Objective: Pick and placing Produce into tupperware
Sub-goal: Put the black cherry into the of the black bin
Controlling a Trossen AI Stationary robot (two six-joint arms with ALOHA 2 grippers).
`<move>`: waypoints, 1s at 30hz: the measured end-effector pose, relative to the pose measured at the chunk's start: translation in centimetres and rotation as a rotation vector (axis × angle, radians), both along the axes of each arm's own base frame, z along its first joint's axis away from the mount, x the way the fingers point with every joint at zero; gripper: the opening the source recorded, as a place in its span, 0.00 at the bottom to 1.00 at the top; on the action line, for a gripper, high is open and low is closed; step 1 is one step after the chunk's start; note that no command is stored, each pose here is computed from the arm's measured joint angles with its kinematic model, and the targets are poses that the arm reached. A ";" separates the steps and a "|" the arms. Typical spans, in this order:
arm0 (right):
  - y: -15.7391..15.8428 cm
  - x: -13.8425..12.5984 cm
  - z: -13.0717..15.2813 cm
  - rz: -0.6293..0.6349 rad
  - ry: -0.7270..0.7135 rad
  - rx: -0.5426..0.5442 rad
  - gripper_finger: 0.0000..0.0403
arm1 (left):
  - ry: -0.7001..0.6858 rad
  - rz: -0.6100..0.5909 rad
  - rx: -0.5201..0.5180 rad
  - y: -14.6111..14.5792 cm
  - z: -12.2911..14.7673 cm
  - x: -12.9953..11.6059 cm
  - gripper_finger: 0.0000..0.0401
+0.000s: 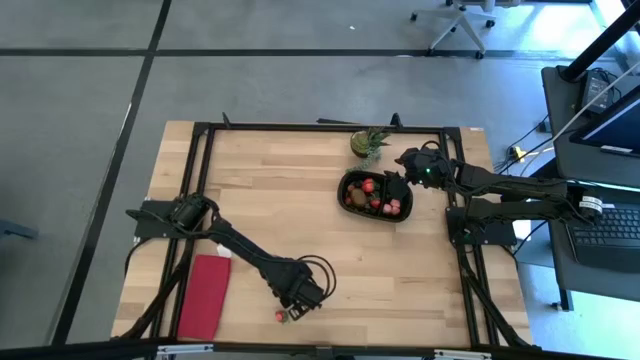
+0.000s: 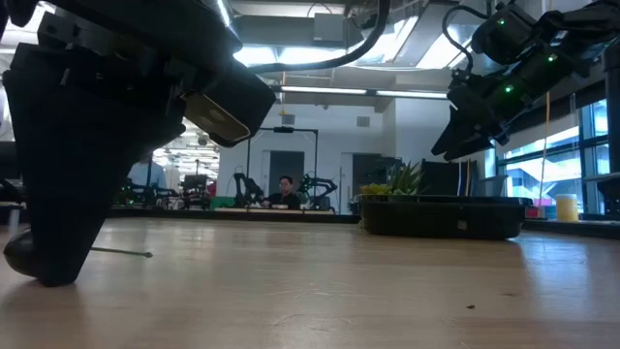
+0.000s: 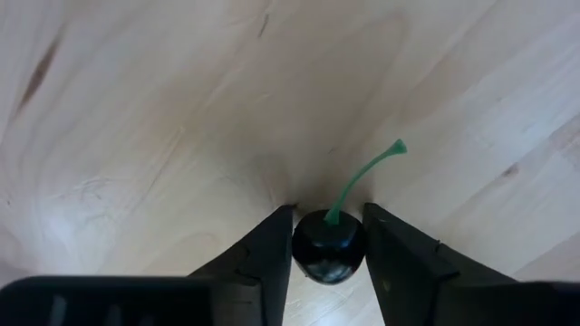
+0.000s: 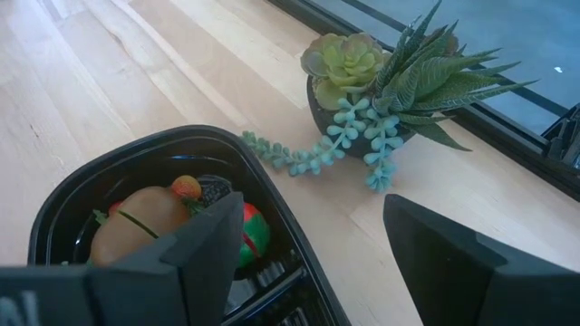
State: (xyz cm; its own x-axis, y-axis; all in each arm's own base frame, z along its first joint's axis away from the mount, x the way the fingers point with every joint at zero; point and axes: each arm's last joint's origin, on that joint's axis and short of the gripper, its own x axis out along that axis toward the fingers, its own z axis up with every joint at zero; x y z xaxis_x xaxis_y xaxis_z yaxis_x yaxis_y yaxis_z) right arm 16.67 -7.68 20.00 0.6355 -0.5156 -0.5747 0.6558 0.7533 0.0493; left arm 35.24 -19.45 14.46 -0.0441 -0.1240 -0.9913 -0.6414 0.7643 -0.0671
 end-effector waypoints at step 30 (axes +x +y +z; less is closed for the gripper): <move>0.0 0.0 0.0 0.031 0.027 -0.035 0.66 | -0.365 -0.349 -0.035 16.3 5.7 8.4 0.29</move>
